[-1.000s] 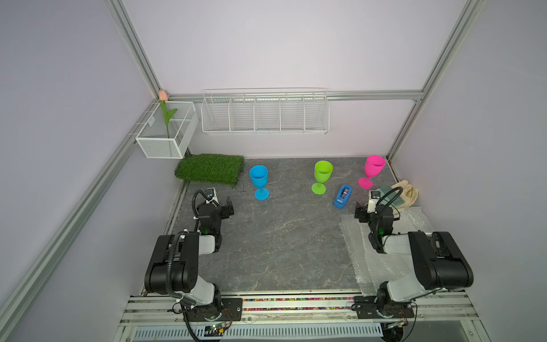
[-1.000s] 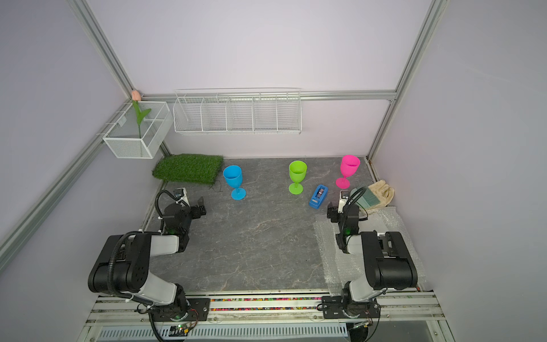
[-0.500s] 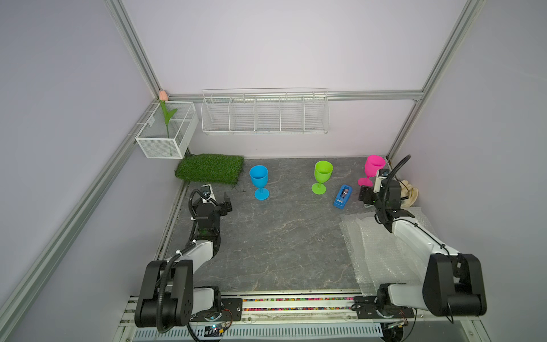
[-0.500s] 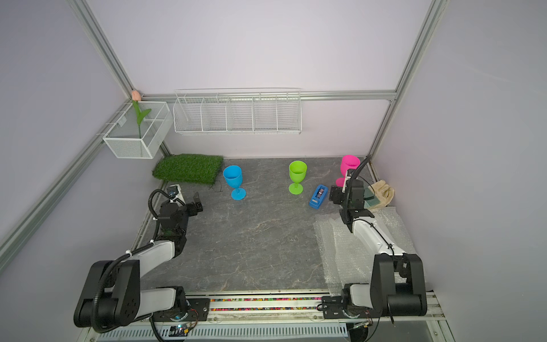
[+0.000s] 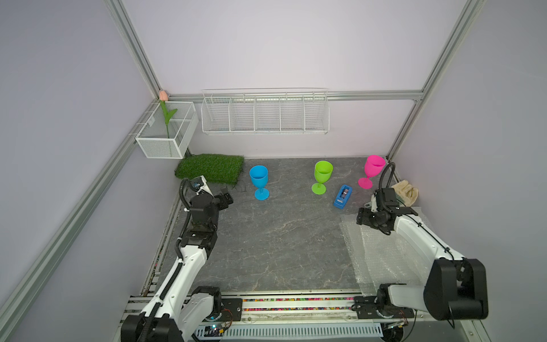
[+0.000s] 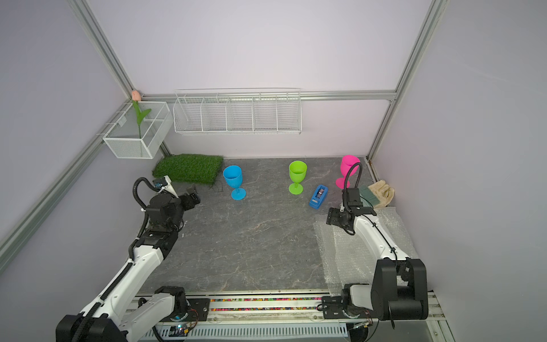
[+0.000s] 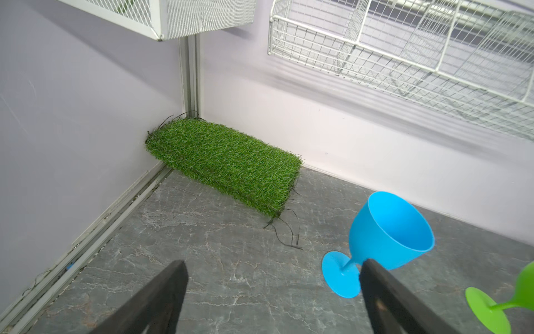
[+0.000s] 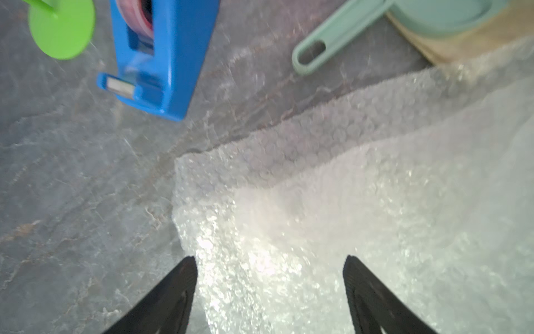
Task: Wrap wine glasses in bubble wrap
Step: Pick up the bubble wrap from the bubble wrap.
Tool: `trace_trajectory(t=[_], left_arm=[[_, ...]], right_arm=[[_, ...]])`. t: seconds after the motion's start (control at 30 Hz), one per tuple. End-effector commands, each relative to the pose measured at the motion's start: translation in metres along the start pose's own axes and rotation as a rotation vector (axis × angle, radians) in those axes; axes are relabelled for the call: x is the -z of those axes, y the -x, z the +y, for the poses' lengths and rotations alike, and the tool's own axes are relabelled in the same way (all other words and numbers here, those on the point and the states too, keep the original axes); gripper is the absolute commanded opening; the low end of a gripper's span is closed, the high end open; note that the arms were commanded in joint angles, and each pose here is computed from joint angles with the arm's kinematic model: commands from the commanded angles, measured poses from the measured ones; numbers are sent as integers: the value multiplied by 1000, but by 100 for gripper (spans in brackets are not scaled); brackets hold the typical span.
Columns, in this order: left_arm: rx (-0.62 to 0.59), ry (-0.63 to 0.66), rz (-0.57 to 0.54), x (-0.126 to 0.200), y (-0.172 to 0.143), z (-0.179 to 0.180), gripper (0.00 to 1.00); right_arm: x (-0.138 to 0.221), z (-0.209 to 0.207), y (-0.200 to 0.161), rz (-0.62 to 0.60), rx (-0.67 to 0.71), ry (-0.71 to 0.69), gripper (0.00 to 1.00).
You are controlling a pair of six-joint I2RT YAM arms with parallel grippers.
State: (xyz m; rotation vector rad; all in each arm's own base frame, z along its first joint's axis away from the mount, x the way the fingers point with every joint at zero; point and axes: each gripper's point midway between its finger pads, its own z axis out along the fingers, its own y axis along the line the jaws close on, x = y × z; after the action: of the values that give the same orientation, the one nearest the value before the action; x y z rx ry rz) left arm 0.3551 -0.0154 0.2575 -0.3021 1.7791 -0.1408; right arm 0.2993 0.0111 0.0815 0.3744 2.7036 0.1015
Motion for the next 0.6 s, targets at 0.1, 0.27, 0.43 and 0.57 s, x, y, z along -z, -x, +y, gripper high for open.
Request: trace_trajectory(t=[0.1, 0.27, 0.43, 0.57], left_arm=[[10, -49, 90, 27, 2, -9, 95], [-5, -30, 87, 36, 1, -3, 95], [-13, -30, 96, 38, 0, -3, 95], [-24, -23, 101, 37, -2, -2, 95]], right_arm=[[-21, -10, -34, 135, -23, -69, 83], [-31, -15, -30, 151, -15, -117, 72], [-31, -23, -26, 131, -15, -167, 44], [-28, -29, -18, 91, -7, -203, 17]])
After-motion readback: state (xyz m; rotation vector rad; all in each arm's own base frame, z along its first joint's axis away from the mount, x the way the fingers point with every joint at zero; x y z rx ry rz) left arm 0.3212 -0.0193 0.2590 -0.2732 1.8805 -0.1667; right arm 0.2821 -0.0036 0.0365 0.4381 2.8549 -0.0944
